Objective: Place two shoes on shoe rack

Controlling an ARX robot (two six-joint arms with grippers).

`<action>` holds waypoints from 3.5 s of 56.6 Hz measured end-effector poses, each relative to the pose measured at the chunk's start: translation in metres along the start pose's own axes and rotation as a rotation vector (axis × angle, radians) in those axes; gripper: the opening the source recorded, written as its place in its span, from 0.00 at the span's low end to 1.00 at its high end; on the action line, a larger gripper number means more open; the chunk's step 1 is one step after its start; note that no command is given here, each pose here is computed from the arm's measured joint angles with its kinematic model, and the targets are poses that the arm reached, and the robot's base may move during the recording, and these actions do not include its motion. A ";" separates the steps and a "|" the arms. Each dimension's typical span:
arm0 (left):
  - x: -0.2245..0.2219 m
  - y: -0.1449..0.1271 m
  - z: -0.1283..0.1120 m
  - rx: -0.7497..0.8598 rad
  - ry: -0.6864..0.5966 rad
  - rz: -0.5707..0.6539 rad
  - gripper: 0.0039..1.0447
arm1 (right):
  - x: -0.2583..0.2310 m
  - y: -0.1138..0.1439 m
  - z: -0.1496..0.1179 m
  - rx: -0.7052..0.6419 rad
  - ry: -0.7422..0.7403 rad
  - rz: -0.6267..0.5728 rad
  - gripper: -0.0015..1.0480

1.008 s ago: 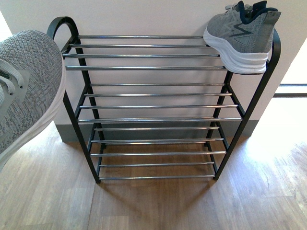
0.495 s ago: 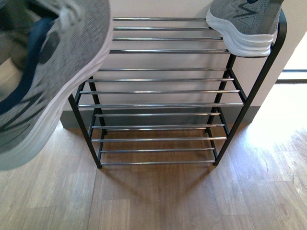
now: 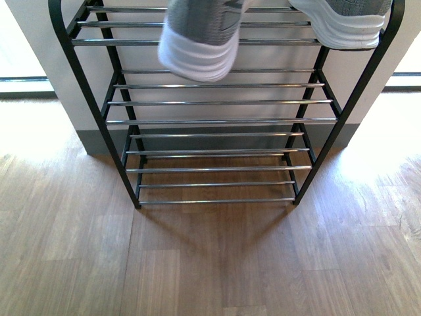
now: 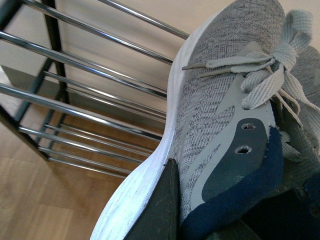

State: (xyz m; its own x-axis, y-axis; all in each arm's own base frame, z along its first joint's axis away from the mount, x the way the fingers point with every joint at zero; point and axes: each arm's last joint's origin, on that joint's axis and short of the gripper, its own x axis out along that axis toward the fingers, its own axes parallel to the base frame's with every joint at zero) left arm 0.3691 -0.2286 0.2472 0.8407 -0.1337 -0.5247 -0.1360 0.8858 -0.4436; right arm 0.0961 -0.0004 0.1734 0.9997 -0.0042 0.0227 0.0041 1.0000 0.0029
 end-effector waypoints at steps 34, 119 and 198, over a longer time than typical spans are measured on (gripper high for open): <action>0.092 -0.051 0.016 -0.125 0.109 -0.035 0.01 | 0.000 0.000 0.000 0.000 0.000 0.000 0.91; -0.209 0.145 -0.047 0.176 -0.505 0.235 0.91 | 0.000 0.000 0.000 0.000 0.000 0.000 0.91; -0.214 0.275 -0.098 0.481 -0.556 -0.003 0.01 | 0.000 0.000 0.000 0.000 0.000 0.000 0.91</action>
State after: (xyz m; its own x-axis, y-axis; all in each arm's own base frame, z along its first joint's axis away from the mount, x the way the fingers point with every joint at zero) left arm 0.1006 -0.0004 0.1660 0.9998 -0.0042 -0.0212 0.0040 0.9999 -0.0097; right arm 0.0961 -0.0004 0.1733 0.9997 -0.0042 0.0223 0.0041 1.0000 0.0029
